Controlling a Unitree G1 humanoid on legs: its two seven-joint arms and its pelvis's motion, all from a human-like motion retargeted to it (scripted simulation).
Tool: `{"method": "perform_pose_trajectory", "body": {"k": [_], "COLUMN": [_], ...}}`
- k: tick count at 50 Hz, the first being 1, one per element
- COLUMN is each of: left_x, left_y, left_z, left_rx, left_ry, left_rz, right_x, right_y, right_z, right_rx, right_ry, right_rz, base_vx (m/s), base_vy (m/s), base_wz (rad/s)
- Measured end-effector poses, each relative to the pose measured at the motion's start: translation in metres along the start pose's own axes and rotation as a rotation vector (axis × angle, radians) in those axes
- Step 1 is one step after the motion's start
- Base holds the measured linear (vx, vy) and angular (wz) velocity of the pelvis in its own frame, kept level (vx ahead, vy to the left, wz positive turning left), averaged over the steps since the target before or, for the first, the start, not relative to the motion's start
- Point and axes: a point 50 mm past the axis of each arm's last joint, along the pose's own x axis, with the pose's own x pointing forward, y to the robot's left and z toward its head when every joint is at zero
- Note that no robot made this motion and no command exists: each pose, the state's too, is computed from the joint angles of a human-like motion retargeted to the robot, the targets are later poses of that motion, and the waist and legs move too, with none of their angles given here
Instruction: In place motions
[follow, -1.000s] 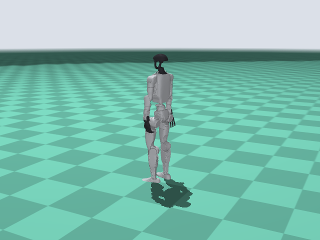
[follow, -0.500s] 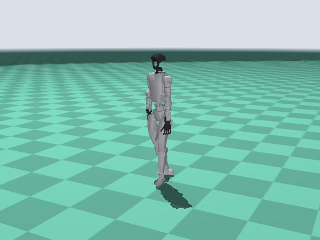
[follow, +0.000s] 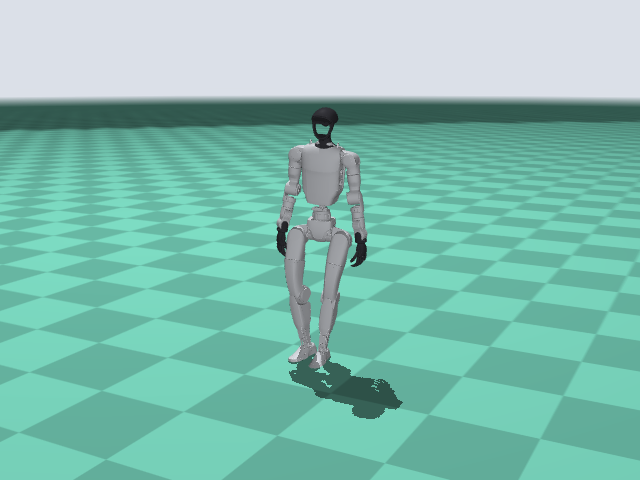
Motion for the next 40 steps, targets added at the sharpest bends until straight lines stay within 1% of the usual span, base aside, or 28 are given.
{"method": "perform_pose_trajectory", "body": {"k": [3,6,10,14,18,25,30,35,40], "left_x": [0.001,0.002,0.000,0.000,0.003,0.005,0.002,0.004,0.007], "left_y": [-0.012,-0.023,-0.022,-0.016,-0.015,-0.042,-0.051,-0.059,-0.065], "left_z": [0.012,0.019,0.029,0.022,0.000,-0.065,-0.095,-0.093,-0.059], "left_rx": [-0.020,-0.022,0.067,0.172,0.188,0.006,-0.037,-0.245,-0.361], "left_ry": [-0.062,-0.110,-0.143,-0.099,-0.018,0.164,0.274,0.194,0.124], "left_rz": [-0.025,-0.065,-0.079,-0.072,-0.053,-0.115,-0.135,-0.146,-0.131], "right_x": [0.000,0.001,0.000,-0.002,-0.002,-0.001,-0.002,-0.004,-0.007], "right_y": [0.004,0.010,0.002,-0.013,-0.022,-0.019,-0.004,-0.004,-0.013], "right_z": [0.004,0.007,0.011,0.008,0.001,-0.015,-0.038,-0.051,-0.063], "right_rx": [0.105,0.153,0.072,-0.005,0.042,0.222,0.338,0.308,0.340], "right_ry": [-0.032,-0.056,-0.046,-0.030,0.010,0.112,0.191,0.250,0.288], "right_rz": [0.029,0.062,0.062,0.009,-0.013,0.017,0.071,0.088,0.023], "base_vx": [-0.40,-0.48,-0.62,-0.63,-0.56,-0.48,-0.41,-0.21,-0.23], "base_vy": [0.06,0.24,0.46,0.61,0.63,0.45,0.24,0.12,0.08], "base_wz": [-0.98,-1.66,-2.70,-3.38,-3.30,-2.49,-1.83,-2.64,-1.35]}}
